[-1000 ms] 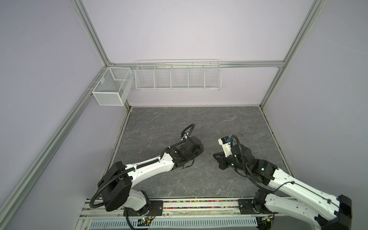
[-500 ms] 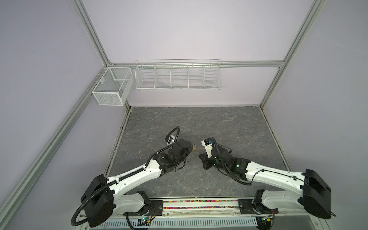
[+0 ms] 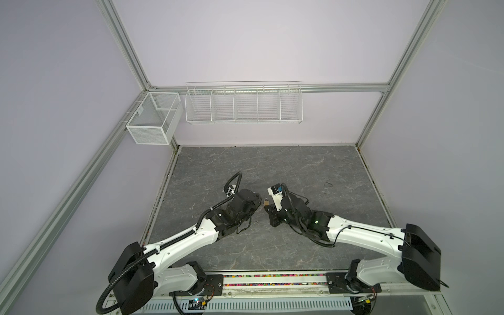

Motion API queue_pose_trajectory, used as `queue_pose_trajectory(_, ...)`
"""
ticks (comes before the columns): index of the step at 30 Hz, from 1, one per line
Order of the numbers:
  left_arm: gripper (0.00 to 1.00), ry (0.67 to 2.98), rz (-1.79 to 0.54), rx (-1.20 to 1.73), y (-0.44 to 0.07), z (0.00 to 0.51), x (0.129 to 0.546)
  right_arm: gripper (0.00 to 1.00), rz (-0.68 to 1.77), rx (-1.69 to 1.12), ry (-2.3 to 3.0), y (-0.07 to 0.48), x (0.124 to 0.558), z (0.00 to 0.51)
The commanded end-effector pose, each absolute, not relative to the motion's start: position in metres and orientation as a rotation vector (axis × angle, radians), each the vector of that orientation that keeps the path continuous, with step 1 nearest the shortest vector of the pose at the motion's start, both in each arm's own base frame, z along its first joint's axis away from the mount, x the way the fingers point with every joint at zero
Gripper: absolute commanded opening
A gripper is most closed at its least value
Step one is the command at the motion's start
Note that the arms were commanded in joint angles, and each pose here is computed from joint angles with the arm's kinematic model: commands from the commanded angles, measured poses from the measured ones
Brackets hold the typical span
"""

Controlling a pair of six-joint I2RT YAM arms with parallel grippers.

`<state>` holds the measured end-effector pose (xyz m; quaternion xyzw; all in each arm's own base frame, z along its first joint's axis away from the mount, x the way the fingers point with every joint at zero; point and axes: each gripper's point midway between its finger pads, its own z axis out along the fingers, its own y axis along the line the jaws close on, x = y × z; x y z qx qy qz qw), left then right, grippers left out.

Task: Unlock with the key
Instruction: 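Lift the black padlock with the left gripper while the right gripper brings the key, then align the held key with the padlock keyhole using the right gripper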

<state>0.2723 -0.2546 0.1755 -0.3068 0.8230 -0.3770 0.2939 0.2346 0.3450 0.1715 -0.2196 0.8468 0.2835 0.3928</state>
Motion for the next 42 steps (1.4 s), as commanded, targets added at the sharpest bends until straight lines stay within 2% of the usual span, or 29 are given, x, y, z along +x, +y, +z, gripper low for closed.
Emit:
queue_pose_trajectory(1, 0.0, 2.185, -1.032, -0.792, -0.257, 0.183, 0.273, 0.07, 0.645, -0.591, 2.172, 0.34, 0.235, 0.166)
queue_pose_trajectory(42, 0.0, 2.225, -1.122, -0.79, -0.27, 0.186, 0.279, 0.07, 0.527, -0.657, 2.175, 0.345, 0.243, 0.175)
